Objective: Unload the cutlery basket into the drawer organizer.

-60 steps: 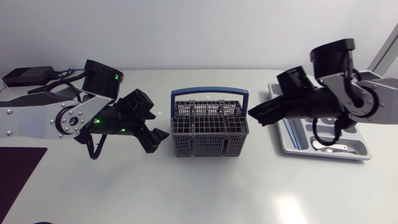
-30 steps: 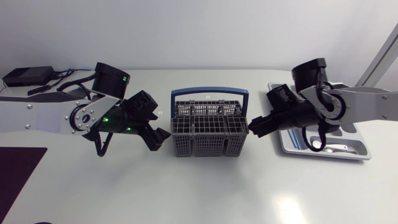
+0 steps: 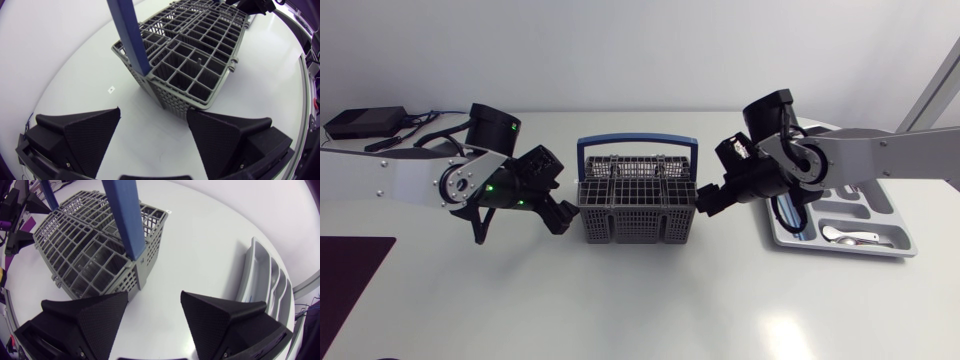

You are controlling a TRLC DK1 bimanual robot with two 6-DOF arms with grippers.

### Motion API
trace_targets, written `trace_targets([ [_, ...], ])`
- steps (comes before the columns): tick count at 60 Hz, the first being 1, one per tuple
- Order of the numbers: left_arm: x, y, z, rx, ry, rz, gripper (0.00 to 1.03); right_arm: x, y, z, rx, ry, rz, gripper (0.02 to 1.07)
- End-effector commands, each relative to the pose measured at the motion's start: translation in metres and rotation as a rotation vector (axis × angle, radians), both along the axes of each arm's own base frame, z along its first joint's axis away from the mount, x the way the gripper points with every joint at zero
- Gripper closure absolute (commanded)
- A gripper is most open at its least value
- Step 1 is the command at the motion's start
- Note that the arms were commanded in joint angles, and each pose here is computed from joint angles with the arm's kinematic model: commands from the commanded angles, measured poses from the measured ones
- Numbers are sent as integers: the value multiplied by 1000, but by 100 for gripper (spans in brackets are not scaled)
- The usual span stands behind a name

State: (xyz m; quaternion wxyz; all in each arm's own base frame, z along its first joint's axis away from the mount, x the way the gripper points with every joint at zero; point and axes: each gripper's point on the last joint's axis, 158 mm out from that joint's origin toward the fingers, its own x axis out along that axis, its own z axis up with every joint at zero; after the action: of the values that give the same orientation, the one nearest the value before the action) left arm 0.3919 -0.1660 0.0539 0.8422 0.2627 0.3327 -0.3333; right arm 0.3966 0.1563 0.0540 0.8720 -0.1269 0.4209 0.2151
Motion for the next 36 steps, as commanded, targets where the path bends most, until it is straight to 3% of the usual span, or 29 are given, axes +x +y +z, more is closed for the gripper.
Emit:
trace_targets([
  [1,16,-13,16,-32,-52,-33,5,-3,25,0,39,15,31,30],
  [12,20,-10,16,-31,-53,-26,5,-2,17,-2,10,6,8,30],
  [16,17,-9,14,-30,-47,-25,5,-4,11,0,-5,-5,-6,21],
  [31,5,8,29,-48,-73,13,5,-10,-15,25,-52,-91,-34,15],
  [36,-4,12,39,-56,-97,15,5,-15,-22,34,-55,-118,-39,8],
])
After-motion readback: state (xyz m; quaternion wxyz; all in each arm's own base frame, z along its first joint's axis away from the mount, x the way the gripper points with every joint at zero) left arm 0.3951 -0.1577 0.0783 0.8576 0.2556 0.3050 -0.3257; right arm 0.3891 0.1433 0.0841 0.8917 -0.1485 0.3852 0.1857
